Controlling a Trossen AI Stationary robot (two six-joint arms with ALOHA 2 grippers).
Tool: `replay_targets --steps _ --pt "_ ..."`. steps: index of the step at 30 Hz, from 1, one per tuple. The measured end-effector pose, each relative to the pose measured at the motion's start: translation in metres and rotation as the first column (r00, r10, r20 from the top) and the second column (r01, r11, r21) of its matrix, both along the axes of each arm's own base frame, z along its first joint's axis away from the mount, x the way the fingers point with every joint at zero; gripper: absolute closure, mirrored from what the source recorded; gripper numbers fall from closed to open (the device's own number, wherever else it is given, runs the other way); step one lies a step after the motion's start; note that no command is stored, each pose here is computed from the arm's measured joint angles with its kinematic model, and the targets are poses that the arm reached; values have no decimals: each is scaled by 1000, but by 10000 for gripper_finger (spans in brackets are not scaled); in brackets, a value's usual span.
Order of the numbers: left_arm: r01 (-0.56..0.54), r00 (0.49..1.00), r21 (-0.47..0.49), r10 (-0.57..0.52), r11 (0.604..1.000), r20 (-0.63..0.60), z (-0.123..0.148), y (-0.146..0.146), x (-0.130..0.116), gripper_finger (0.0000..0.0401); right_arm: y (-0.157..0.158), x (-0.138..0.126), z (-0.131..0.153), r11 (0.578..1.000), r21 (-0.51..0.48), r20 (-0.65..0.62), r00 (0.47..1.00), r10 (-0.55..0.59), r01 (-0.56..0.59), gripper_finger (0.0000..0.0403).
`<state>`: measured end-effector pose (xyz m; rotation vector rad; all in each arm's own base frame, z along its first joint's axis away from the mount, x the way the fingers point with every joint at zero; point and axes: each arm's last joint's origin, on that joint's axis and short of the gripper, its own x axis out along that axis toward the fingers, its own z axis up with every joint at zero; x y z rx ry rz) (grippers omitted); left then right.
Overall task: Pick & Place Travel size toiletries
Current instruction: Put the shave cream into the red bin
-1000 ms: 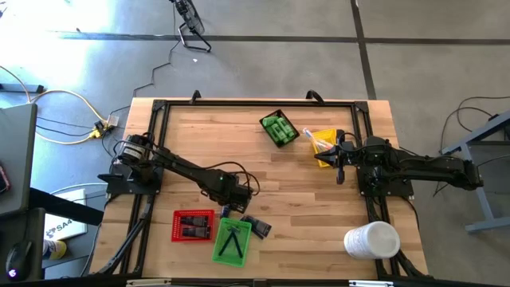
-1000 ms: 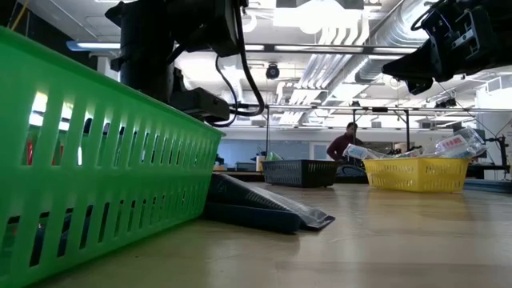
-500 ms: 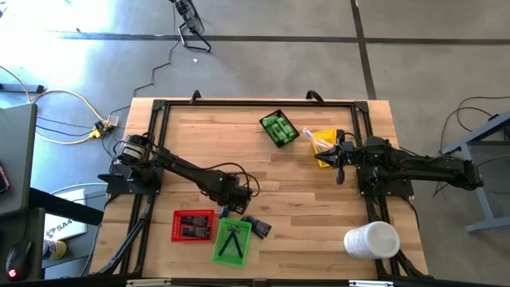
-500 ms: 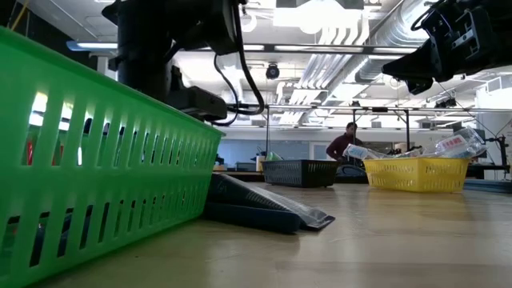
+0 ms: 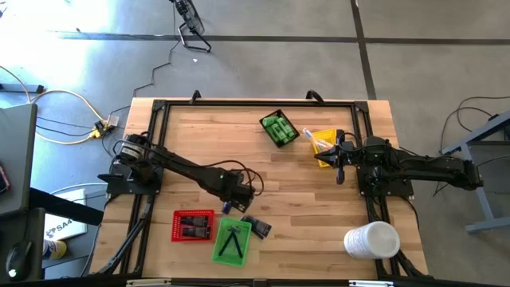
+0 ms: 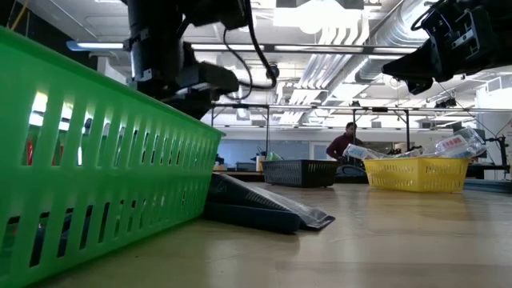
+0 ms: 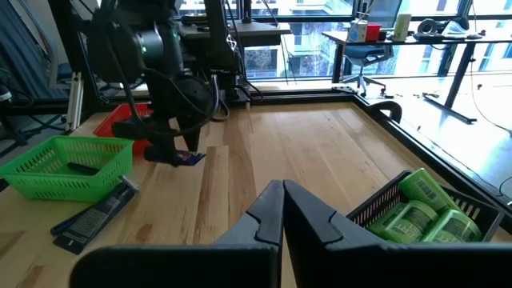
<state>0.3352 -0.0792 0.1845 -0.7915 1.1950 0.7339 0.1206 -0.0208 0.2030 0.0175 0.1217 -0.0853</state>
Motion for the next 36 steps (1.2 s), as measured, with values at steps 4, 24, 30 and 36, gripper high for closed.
replay_targets --steps 4,24,30,36 --pt "15 999 73 -13 997 -31 12 2 0 199 0 0 0 1000 0 0 1000 0 0 401" --pt "252 966 213 -231 944 -116 83 -4 3 199 0 0 0 1000 0 0 1000 1 -1 401" --pt "335 939 199 -308 921 -156 85 -24 -7 199 0 0 0 1000 1 1 1000 1 -1 401" --pt "428 900 197 -395 882 -186 84 -54 -21 199 0 0 1 1000 6 8 1000 0 0 401"
